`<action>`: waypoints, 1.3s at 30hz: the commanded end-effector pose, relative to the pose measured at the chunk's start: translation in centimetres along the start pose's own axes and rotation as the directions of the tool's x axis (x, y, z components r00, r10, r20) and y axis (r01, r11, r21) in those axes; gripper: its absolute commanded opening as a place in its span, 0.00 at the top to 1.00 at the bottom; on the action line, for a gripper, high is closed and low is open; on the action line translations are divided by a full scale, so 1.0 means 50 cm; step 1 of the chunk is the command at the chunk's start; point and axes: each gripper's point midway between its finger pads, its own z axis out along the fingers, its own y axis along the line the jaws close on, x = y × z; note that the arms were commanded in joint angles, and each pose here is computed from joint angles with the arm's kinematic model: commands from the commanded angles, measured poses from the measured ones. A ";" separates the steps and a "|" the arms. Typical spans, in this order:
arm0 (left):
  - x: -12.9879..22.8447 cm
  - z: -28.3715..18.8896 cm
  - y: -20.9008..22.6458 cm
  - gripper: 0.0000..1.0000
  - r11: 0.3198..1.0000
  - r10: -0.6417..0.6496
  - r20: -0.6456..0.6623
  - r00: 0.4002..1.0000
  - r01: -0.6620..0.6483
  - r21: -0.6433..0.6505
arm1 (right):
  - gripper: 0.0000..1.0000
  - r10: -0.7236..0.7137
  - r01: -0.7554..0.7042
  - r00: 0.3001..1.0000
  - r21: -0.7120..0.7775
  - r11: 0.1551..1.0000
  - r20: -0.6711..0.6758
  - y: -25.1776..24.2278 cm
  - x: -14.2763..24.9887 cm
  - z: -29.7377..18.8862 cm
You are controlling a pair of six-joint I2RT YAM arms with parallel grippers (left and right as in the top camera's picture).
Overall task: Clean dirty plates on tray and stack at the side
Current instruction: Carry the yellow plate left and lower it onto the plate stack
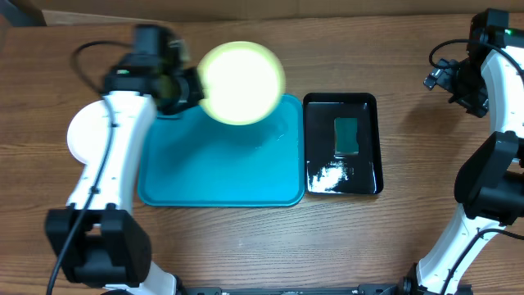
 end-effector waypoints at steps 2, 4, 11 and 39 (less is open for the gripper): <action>-0.029 -0.039 0.154 0.96 0.975 -0.204 0.023 0.979 0.205 -0.087 | 0.00 0.007 -0.007 0.999 -0.013 1.000 0.040 0.001 -0.014 -0.029; -0.031 -0.061 0.231 0.96 0.946 -0.277 0.045 0.960 0.281 -0.161 | 0.00 0.007 -0.007 0.999 -0.014 1.000 0.041 0.001 -0.014 -0.029; -0.005 -0.155 0.473 0.96 0.763 -0.432 0.184 0.883 0.466 -0.447 | 0.00 0.007 -0.007 0.999 -0.014 1.000 0.041 0.001 -0.014 -0.029; 0.031 -0.131 0.648 0.96 0.575 -0.520 0.404 0.753 0.658 -0.486 | 0.00 0.007 -0.007 0.999 -0.014 1.000 0.041 0.001 -0.014 -0.029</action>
